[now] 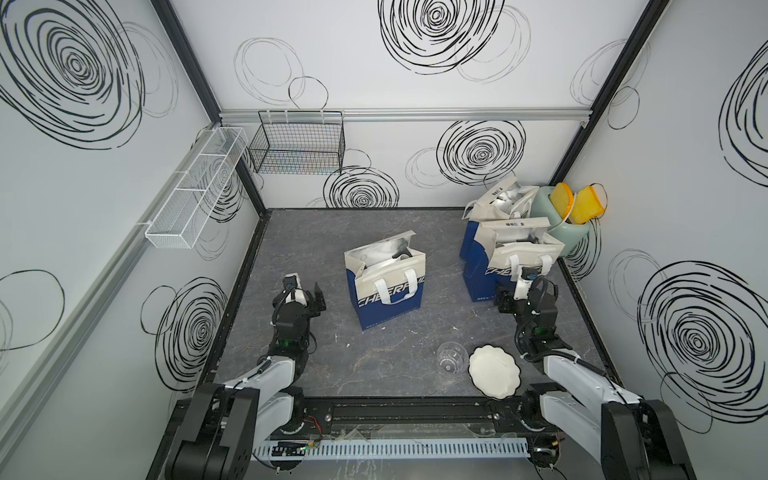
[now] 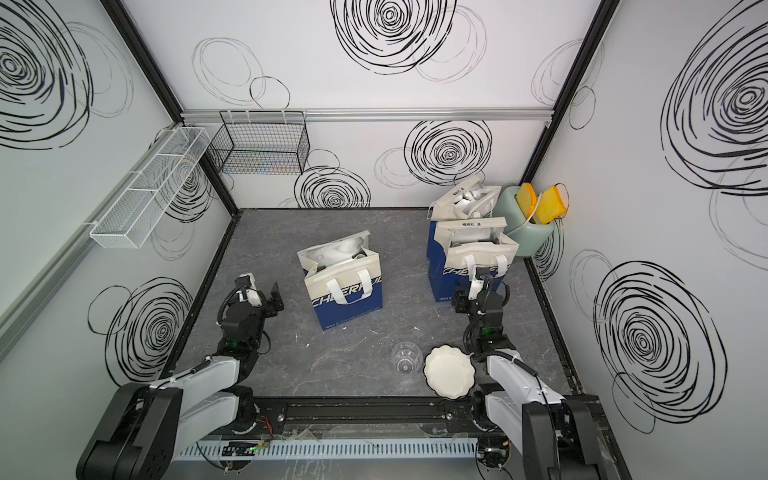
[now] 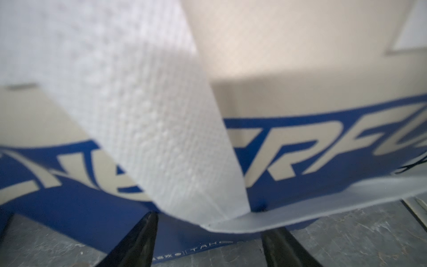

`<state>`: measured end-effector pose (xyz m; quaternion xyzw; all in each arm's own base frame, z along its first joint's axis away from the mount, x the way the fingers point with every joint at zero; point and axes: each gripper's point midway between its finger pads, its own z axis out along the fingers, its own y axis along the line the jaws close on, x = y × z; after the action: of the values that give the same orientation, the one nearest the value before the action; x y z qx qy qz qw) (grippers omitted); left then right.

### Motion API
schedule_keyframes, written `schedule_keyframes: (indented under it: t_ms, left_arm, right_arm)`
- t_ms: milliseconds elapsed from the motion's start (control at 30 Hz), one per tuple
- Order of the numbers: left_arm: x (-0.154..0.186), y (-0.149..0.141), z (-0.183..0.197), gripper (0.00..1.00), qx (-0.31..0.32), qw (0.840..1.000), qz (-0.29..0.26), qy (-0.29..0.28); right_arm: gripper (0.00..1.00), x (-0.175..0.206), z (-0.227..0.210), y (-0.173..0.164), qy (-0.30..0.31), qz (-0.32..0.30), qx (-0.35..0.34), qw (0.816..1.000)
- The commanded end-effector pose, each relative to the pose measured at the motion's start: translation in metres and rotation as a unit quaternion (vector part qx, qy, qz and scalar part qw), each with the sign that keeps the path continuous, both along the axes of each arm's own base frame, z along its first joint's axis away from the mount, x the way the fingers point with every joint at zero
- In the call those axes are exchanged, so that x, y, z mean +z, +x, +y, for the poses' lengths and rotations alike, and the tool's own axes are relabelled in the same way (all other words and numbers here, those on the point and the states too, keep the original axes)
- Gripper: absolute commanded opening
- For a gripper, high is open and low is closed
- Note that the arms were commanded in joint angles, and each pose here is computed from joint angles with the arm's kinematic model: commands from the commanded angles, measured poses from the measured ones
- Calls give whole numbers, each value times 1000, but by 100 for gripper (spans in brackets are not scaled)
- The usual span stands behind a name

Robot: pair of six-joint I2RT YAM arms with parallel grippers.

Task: Open the takeout bag
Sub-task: Reset both arms

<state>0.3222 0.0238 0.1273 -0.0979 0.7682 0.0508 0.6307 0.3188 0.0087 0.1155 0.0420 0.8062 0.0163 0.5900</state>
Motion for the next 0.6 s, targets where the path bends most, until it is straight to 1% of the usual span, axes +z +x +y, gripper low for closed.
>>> schedule_keyframes:
  t_ms: [0, 100, 167, 233, 267, 333, 400, 433, 467, 533, 567]
  left_arm:
    - [37, 8, -7, 92, -26, 997, -72, 12]
    - [43, 13, -8, 92, -30, 995, -94, 16]
    - [44, 20, -9, 93, -36, 995, -97, 16]
    - [41, 26, -20, 93, -67, 993, -92, 20]
    - [40, 27, -25, 93, -78, 991, -101, 29]
    - [29, 36, -25, 94, -84, 992, -95, 22]
    - [22, 46, -28, 93, -101, 991, -79, 22]
    - [19, 47, -29, 96, -102, 992, -68, 23]
    - [20, 47, -31, 98, -104, 992, -70, 26]
    - [19, 50, -30, 98, -105, 992, -64, 24]
    - [18, 49, -30, 98, -109, 992, -64, 21]
  right_arm:
    - [74, 22, -9, 6, -8, -67, -20, 998]
    - [75, 30, -10, 9, -27, -96, -15, 995]
    - [76, 37, -13, 9, -31, -121, -21, 992]
    - [77, 44, -12, 8, -32, -150, -11, 988]
    - [77, 46, -10, 10, -42, -156, -4, 987]
    - [78, 39, -11, 16, -50, -150, -5, 987]
    - [81, 26, -10, 18, -53, -149, 0, 987]
    - [82, 28, -11, 21, -54, -164, -9, 985]
    - [85, 30, -13, 27, -56, -165, -19, 984]
    - [86, 8, -16, 47, -51, -83, -24, 995]
    - [94, 10, -18, 48, -43, -97, -21, 994]
